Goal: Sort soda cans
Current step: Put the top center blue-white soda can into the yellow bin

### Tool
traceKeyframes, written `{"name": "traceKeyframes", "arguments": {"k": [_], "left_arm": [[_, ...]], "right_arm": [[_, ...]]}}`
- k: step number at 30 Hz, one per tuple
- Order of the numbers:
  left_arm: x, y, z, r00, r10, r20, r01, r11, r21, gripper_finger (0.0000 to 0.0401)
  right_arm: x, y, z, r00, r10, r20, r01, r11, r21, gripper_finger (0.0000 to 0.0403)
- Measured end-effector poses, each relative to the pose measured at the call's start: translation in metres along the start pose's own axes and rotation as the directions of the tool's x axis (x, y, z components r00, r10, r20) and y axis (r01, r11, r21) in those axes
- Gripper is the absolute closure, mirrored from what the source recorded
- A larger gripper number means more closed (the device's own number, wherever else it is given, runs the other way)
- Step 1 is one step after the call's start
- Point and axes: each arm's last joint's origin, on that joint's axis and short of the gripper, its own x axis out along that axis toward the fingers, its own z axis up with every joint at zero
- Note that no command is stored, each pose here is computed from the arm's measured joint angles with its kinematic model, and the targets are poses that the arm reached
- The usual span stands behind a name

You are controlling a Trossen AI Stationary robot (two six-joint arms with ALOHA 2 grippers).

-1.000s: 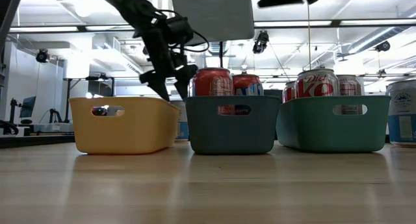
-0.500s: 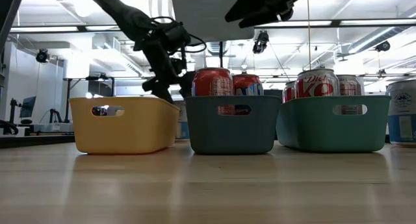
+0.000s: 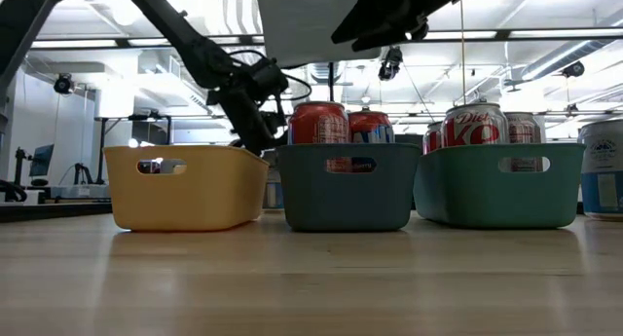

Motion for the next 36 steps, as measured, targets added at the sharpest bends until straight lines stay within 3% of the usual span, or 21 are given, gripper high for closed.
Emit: {"name": "traceKeyframes", "arguments": {"k": [13, 21, 25, 29, 33, 36], "left_arm": [[0.007, -0.002, 0.002, 0.999, 0.004, 0.050, -0.004, 1.000, 0.016, 0.0070], [0.007, -0.002, 0.002, 0.998, 0.000, 0.067, -0.002, 0.999, 0.034, 0.0129], [0.003, -0.001, 0.002, 0.998, -0.021, 0.053, 0.018, 0.998, 0.054, 0.0131], [-0.025, -0.003, 0.013, 0.988, -0.141, 0.060, 0.135, 0.986, 0.097, 0.0131], [-0.079, 0.004, 0.037, 0.971, -0.163, 0.176, 0.138, 0.980, 0.144, 0.0131], [-0.115, 0.014, 0.034, 0.963, -0.182, 0.197, 0.147, 0.973, 0.180, 0.0131]], "right_arm": [[0.013, -0.017, -0.003, 1.000, 0.009, -0.025, -0.009, 1.000, 0.001, 0.0039], [0.016, -0.024, -0.004, 0.999, -0.010, -0.030, 0.011, 1.000, 0.007, 0.0039], [0.018, -0.026, -0.004, 0.999, -0.017, -0.028, 0.017, 1.000, 0.013, 0.0039], [0.018, -0.026, -0.004, 1.000, -0.015, -0.028, 0.015, 1.000, 0.013, 0.0039], [0.018, -0.024, -0.003, 0.999, 0.029, -0.024, -0.028, 0.999, 0.017, 0.0039], [0.017, -0.024, -0.003, 0.999, 0.036, -0.023, -0.036, 0.999, 0.017, 0.0039]]}}
